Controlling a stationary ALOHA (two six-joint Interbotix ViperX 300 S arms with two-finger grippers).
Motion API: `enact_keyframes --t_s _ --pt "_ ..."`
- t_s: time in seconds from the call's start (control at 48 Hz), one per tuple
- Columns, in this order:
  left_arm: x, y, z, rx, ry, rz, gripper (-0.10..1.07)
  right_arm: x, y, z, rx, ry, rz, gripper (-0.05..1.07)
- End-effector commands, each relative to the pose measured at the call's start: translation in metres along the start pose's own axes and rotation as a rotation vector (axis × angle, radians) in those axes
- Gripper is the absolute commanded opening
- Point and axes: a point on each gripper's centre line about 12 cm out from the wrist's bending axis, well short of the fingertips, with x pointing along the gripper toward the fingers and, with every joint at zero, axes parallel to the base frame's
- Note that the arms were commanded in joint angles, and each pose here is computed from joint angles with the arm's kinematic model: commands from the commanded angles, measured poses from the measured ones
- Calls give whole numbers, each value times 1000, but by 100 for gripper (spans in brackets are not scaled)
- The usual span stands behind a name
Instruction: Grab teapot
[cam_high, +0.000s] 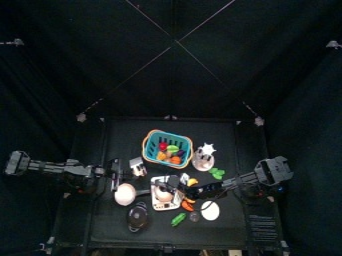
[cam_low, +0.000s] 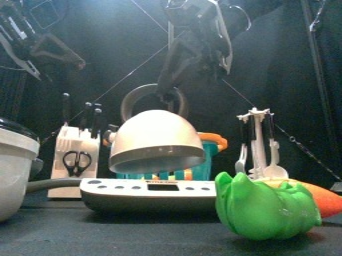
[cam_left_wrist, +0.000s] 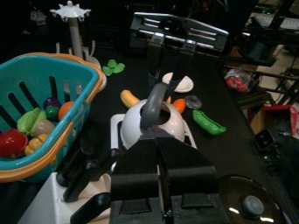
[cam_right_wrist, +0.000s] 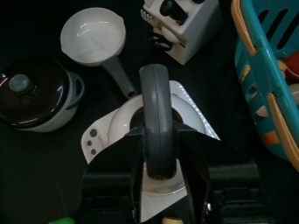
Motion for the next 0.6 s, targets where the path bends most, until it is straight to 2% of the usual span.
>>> enact_keyframes --t_s 0.0,0.583 --pt "1 1 6 2 -16 5 2 -14 0 19 21 -51 20 62" --pt "0 4 0 -33 -3 18 2 -15 -2 21 9 -63 15 62"
